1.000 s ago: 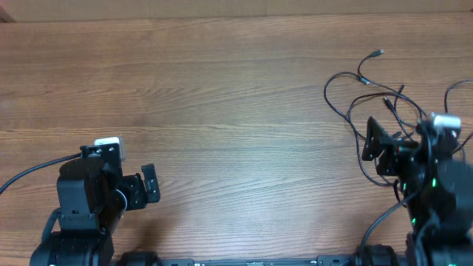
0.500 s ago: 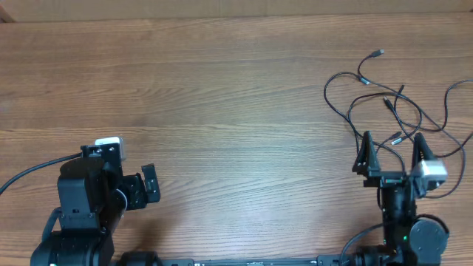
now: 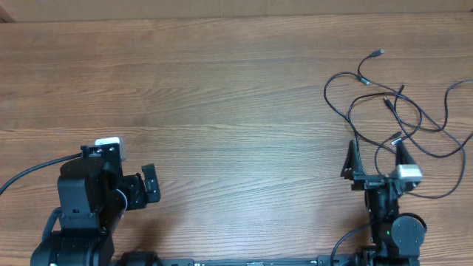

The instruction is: Untangle cables

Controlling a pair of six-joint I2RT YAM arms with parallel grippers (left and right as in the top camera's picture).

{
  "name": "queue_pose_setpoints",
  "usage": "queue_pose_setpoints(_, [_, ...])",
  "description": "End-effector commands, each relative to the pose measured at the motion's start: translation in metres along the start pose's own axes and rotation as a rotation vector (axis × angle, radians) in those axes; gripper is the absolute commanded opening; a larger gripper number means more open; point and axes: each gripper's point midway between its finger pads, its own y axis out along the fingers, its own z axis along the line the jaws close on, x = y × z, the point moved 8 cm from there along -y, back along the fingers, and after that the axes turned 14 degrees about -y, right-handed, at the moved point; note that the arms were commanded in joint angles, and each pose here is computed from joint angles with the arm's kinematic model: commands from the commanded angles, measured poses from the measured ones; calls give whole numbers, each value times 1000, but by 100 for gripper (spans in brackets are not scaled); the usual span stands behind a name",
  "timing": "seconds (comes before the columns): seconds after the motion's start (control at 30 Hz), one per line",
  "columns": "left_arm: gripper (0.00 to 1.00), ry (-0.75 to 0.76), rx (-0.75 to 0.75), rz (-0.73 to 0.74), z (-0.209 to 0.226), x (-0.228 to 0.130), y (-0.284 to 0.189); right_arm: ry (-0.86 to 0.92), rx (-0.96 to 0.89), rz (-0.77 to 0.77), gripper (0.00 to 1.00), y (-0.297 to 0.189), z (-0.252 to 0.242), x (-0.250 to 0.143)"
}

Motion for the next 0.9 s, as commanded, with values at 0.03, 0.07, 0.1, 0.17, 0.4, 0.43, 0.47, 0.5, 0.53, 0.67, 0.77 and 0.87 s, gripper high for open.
queue_pose_setpoints(0.03, [100, -9, 14, -6, 2, 0, 0, -14, 90, 139, 100, -2, 11, -27])
queue_pose_setpoints(0.07, [99, -9, 14, -6, 2, 0, 0, -11, 105, 130, 100, -2, 12, -25])
queue_pose_setpoints(0.1, [100, -9, 14, -6, 2, 0, 0, -11, 105, 129, 100, -2, 12, -25])
queue_pose_setpoints(0.17, [100, -9, 14, -6, 2, 0, 0, -10, 104, 126, 100, -2, 12, -25])
queue_pose_setpoints(0.4, [100, -9, 14, -6, 2, 0, 0, -10, 104, 126, 100, -2, 12, -25])
queue_pose_setpoints(0.43, [100, -9, 14, -6, 2, 0, 0, -10, 104, 127, 100, -2, 12, -25])
queue_pose_setpoints(0.47, [100, -9, 14, -6, 2, 0, 0, -10, 104, 127, 100, -2, 12, -25])
queue_pose_setpoints(0.5, [100, -9, 14, -6, 2, 0, 0, -10, 104, 127, 100, -2, 12, -25])
queue_pose_setpoints(0.53, [100, -9, 14, -6, 2, 0, 0, -10, 104, 126, 100, -2, 12, -25])
queue_pose_setpoints(0.67, [100, -9, 14, -6, 2, 0, 0, -10, 104, 127, 100, -2, 12, -25])
queue_pose_setpoints(0.77, [100, -9, 14, -6, 2, 0, 0, -10, 104, 127, 100, -2, 12, -25])
queue_pose_setpoints(0.87, [100, -9, 14, -6, 2, 0, 0, -9, 105, 127, 100, -2, 12, -25])
